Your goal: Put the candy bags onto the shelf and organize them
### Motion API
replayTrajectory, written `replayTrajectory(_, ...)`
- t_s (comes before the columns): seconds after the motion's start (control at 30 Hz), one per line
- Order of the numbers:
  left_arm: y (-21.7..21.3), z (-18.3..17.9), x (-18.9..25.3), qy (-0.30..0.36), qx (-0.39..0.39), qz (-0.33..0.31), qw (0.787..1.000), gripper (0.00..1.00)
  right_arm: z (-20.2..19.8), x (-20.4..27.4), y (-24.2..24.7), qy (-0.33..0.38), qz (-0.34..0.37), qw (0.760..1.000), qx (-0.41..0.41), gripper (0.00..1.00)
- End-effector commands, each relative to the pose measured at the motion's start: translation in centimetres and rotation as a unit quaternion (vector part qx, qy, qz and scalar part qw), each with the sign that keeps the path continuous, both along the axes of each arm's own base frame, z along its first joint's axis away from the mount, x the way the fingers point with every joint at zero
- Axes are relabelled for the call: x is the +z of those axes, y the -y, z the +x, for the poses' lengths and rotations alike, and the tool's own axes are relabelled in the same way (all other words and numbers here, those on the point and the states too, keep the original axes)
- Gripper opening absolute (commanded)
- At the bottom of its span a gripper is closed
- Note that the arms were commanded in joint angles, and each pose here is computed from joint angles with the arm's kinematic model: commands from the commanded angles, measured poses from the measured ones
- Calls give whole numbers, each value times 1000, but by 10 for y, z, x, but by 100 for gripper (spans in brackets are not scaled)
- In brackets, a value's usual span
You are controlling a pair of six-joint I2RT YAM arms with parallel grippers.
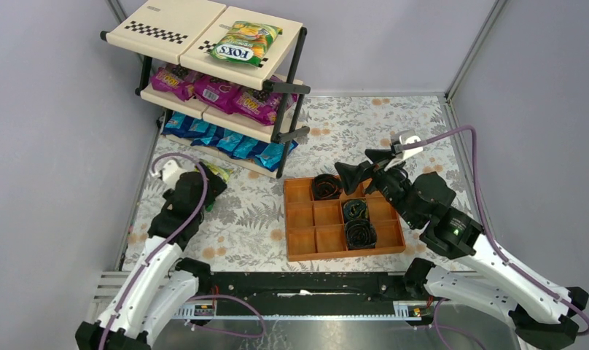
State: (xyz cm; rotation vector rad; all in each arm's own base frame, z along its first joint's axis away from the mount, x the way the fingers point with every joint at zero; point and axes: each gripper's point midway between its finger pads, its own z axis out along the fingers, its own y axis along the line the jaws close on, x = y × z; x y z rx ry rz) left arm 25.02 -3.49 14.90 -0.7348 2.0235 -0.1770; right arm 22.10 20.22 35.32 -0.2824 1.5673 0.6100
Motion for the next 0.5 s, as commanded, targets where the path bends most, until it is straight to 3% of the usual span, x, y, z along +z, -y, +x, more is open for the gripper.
replayTrajectory(0.0,-47,15,23,70,151,-48,985,99,-5,12,2,9,29,1000,7,100)
replayTrajectory(0.13,-75,22,13,57,205,-105,972,99,-5,10,3,9,27,1000,6,100)
replayTrajectory(0.37,-111,29,6,20,255,-104,961,99,-9,9,7,7,25,1000,7,100)
replayTrajectory(0.47,-114,34,-3,10,255,-132,958,99,-10,8,12,9,25,1000,1,100)
